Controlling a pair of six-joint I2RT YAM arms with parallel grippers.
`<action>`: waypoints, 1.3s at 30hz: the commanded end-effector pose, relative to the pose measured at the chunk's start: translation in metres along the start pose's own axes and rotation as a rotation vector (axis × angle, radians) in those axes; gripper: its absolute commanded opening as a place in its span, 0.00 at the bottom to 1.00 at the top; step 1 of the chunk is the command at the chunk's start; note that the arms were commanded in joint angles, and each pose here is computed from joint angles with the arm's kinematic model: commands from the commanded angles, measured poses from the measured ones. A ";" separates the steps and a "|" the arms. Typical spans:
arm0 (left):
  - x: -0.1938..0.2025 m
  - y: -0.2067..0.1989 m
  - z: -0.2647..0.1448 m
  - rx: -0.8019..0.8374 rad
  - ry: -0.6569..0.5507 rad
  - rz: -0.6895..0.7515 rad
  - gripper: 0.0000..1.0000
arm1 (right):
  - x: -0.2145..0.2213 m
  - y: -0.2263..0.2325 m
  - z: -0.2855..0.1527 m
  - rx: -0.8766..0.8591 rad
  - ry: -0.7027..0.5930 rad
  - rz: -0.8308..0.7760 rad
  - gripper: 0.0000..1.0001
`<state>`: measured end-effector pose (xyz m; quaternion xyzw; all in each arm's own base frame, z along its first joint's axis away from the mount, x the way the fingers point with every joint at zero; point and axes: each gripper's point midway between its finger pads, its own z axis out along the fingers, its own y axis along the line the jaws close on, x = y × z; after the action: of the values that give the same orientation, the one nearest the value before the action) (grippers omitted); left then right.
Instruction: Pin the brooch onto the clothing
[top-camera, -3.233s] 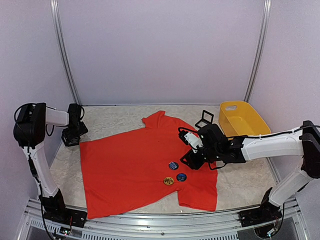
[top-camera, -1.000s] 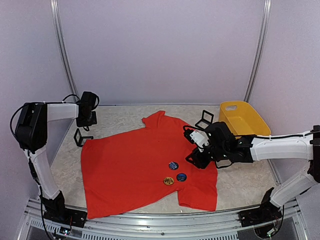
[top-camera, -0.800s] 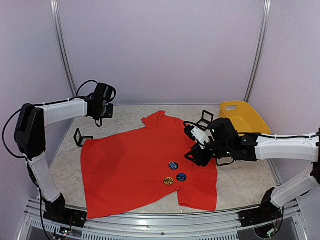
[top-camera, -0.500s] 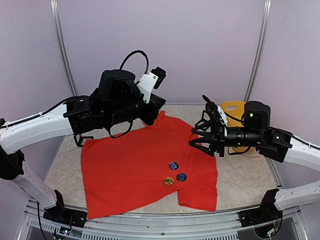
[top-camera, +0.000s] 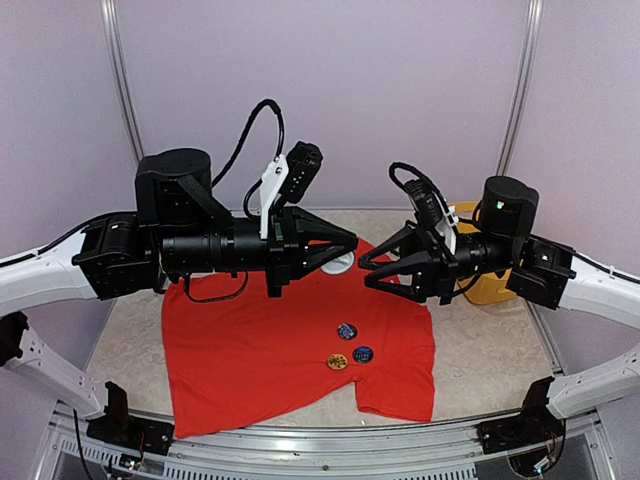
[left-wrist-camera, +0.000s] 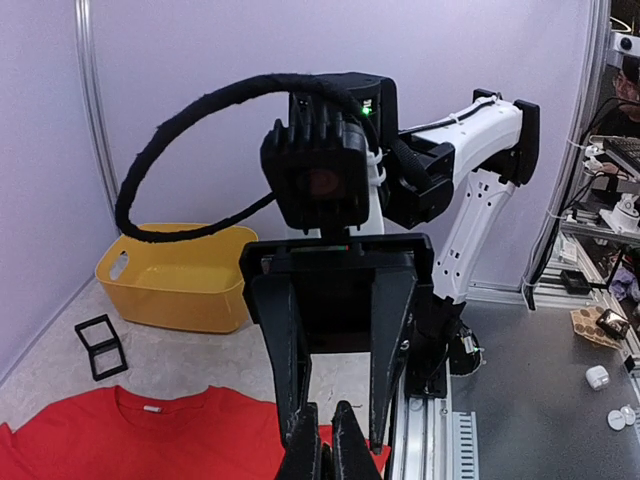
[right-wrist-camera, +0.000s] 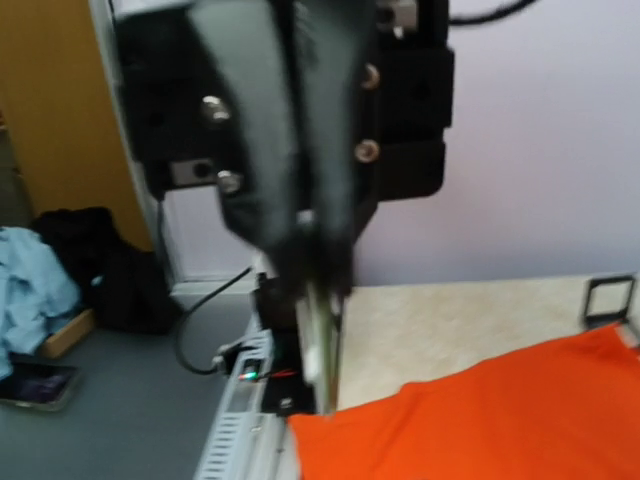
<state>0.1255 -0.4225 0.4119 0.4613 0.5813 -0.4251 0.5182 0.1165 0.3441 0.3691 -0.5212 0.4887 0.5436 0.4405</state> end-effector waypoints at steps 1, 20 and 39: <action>-0.004 -0.014 -0.005 0.062 -0.022 -0.014 0.00 | -0.022 0.008 0.007 -0.038 -0.040 0.010 0.31; 0.015 -0.015 0.004 0.073 0.050 -0.005 0.00 | -0.020 0.006 0.020 -0.084 -0.058 0.051 0.19; -0.008 0.028 -0.020 -0.194 -0.166 -0.021 0.65 | -0.030 -0.020 0.009 0.100 -0.200 0.091 0.00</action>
<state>0.1277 -0.4257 0.3968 0.4553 0.5924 -0.4192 0.5158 0.1243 0.3665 0.3736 -0.4862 0.4983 0.5812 0.4213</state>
